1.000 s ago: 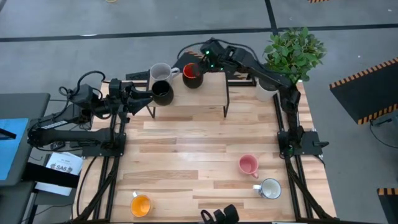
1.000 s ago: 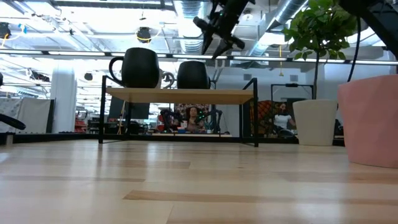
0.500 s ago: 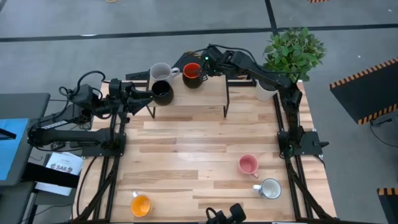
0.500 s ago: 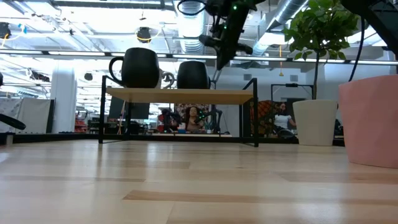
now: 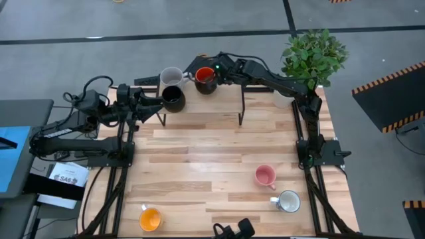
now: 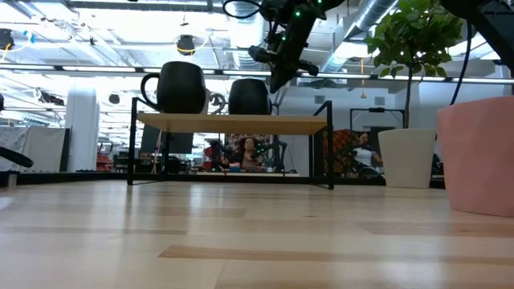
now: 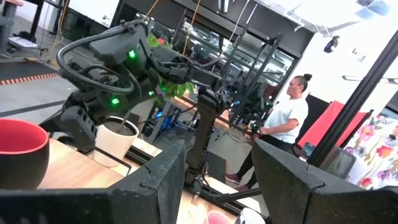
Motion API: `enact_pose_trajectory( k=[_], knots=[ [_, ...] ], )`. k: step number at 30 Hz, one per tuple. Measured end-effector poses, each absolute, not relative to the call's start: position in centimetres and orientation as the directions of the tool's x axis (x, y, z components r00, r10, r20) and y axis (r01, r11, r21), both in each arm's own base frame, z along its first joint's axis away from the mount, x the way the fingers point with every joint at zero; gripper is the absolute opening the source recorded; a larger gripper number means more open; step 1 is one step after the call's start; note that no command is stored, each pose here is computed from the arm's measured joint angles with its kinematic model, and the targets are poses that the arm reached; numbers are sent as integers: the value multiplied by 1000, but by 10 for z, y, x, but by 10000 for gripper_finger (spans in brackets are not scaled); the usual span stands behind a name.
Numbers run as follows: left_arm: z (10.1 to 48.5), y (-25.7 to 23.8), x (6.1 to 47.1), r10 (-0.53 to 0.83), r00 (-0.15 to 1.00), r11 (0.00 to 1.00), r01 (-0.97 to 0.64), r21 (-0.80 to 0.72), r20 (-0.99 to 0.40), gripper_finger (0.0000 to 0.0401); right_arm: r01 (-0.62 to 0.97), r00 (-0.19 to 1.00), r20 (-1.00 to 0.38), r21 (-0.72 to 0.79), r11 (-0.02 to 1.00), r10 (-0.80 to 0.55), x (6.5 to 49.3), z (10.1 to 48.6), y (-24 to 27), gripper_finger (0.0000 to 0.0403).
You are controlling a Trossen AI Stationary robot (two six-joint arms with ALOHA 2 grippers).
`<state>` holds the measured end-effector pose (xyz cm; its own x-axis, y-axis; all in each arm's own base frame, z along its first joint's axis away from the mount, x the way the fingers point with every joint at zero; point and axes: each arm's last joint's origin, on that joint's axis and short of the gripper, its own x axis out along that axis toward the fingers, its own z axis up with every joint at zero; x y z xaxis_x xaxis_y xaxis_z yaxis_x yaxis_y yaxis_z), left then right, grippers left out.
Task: Place coffee mugs
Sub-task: Put the black and orange cup on the shelf
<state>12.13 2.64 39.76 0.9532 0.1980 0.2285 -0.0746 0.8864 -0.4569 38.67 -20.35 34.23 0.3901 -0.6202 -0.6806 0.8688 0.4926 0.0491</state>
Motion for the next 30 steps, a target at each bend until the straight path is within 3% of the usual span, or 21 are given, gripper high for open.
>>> enact_pose_trajectory(
  k=[22, 30],
  knots=[
    [398, 26, 121, 198, 952, 886, -71, -457, 234, 171, 822, 483, -684, 140, 552, -547, 398, 338, -200, 18],
    [398, 26, 121, 198, 952, 886, -71, -458, 234, 171, 811, 460, -712, 93, 578, -531, 392, 341, -193, 19]
  ],
)
